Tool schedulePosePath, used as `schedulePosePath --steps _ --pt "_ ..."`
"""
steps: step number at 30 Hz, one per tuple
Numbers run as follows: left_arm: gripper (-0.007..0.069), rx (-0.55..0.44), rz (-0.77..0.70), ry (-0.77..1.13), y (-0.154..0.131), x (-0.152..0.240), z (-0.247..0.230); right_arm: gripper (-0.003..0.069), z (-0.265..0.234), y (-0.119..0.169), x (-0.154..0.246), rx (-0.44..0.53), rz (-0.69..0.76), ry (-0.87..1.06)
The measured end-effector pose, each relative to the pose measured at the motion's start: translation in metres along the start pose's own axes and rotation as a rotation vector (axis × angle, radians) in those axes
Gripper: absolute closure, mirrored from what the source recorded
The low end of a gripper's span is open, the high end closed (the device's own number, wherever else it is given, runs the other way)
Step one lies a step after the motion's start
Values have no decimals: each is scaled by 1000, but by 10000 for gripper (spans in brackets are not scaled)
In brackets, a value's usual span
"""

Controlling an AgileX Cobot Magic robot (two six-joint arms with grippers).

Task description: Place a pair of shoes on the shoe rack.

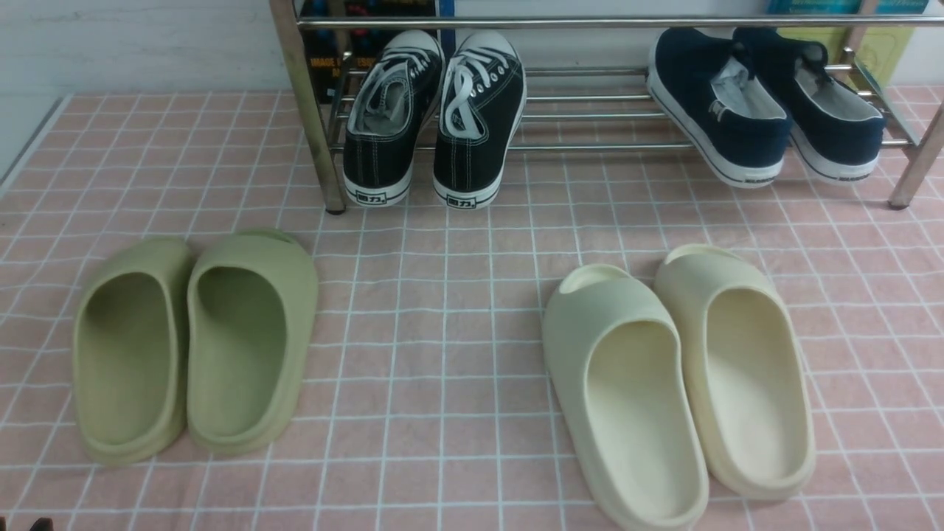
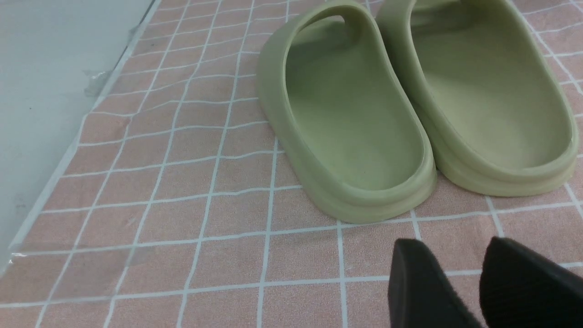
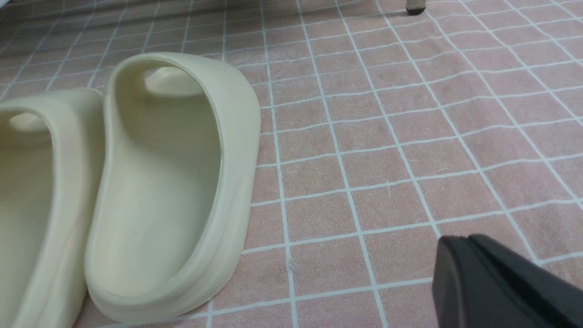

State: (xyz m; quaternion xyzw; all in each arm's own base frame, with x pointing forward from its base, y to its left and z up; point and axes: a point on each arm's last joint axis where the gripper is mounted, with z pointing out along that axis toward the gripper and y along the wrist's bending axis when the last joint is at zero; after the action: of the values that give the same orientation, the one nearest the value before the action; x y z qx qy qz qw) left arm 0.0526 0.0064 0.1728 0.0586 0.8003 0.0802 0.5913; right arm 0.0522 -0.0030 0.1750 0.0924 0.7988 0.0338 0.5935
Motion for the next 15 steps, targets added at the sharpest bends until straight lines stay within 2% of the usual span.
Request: schedulePosePath --steps 15 --pt "386 0 0 0 0 0 0 642 0 0 0 0 0 0"
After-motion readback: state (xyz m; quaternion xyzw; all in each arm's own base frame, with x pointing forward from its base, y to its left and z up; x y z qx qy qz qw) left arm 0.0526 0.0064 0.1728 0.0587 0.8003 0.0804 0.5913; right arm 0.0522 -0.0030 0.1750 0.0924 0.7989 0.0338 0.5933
